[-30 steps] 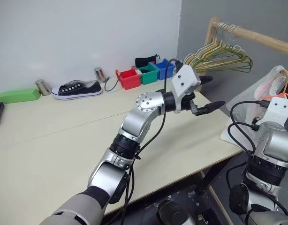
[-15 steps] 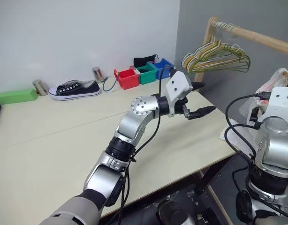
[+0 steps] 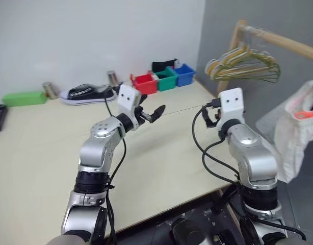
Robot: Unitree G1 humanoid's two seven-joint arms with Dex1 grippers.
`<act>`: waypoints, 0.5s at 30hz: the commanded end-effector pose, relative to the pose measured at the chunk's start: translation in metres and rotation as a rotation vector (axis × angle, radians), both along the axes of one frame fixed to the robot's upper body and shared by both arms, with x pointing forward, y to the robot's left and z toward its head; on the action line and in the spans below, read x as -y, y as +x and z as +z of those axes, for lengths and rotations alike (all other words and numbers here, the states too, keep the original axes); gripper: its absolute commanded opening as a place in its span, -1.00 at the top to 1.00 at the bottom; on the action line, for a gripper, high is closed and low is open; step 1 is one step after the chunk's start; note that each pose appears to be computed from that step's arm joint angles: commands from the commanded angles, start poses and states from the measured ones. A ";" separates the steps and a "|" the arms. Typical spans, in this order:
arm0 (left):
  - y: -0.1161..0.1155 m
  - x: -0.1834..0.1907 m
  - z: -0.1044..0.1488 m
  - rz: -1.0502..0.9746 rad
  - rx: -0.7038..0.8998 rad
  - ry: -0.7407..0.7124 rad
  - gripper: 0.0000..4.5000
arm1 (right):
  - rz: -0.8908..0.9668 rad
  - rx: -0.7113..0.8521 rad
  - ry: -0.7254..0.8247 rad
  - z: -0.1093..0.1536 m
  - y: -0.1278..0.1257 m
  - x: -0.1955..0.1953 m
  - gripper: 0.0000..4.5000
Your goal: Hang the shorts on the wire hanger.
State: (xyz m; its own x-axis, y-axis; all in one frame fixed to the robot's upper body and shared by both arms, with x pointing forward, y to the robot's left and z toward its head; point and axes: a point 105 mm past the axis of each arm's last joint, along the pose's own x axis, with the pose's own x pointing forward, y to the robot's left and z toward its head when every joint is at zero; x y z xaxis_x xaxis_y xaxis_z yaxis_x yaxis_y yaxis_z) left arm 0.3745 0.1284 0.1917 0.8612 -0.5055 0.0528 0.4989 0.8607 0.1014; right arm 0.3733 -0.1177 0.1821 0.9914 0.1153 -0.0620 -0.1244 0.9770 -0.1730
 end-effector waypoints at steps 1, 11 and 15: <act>-0.014 -0.032 -0.015 0.225 -0.005 0.024 -1.00 | 0.028 0.047 0.039 -0.004 0.014 -0.015 -0.96; -0.054 -0.066 -0.079 0.464 -0.158 -0.027 -1.00 | 0.016 -0.066 0.068 -0.061 0.007 -0.011 -0.96; -0.053 -0.069 -0.088 0.467 -0.178 -0.025 -1.00 | -0.029 -0.082 0.048 -0.070 0.004 0.004 -0.96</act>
State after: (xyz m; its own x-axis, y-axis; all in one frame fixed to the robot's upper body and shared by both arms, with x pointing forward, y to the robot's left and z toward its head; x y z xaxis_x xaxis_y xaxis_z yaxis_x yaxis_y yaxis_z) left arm 0.3185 0.1995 0.0916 0.9847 -0.0565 -0.1649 0.0606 0.9980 0.0196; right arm 0.3752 -0.1118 0.0981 0.9728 0.1224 -0.1968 -0.1461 0.9830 -0.1111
